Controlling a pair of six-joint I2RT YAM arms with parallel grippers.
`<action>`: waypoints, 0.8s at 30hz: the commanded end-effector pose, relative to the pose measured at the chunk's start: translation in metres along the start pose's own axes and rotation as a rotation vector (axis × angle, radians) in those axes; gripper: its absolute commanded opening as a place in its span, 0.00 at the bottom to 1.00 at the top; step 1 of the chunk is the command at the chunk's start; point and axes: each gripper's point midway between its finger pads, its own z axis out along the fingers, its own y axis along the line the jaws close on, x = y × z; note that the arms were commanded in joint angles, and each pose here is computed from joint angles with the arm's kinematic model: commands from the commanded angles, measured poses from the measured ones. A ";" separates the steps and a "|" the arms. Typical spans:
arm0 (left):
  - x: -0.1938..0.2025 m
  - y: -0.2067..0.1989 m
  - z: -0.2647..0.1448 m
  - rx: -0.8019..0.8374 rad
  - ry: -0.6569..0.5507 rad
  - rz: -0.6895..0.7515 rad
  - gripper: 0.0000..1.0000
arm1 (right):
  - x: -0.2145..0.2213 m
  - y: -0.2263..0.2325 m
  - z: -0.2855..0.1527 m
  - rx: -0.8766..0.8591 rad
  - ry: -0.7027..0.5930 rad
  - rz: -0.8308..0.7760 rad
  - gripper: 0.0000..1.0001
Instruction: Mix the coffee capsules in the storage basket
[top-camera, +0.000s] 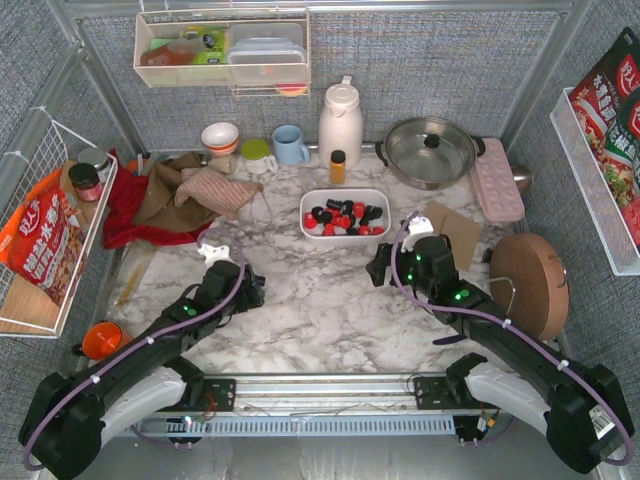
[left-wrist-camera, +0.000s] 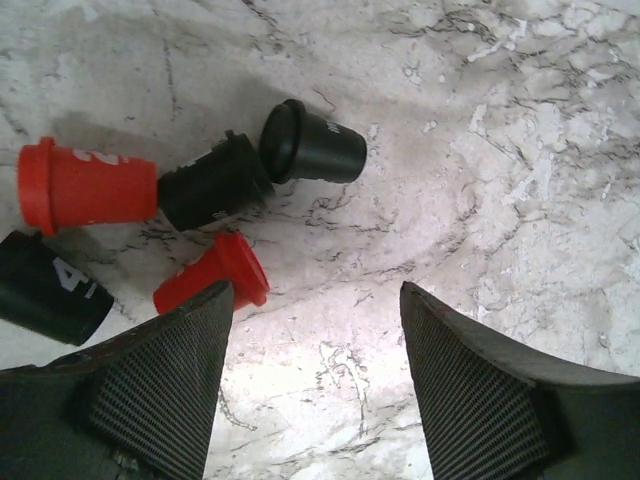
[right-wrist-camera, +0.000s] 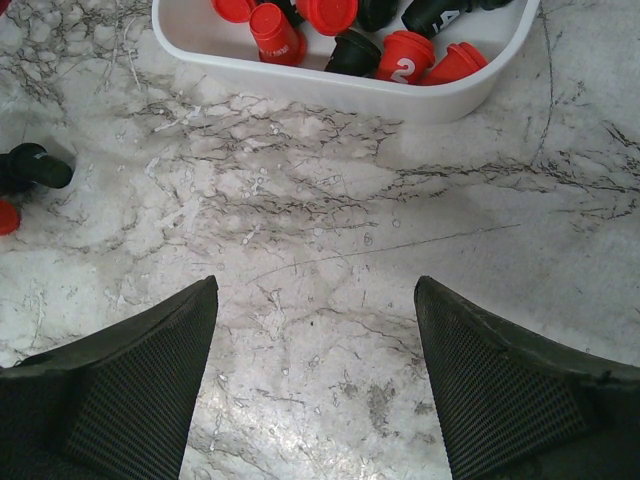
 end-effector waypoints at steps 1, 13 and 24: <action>0.001 0.022 -0.008 -0.132 0.016 -0.019 0.73 | -0.009 0.003 0.002 -0.010 -0.038 0.001 0.84; -0.082 -0.006 -0.047 -0.048 -0.202 0.284 0.72 | -0.008 0.004 0.005 -0.017 -0.031 0.005 0.84; -0.045 -0.011 -0.060 0.248 -0.039 1.132 0.81 | -0.005 0.000 0.006 -0.001 -0.032 0.003 0.84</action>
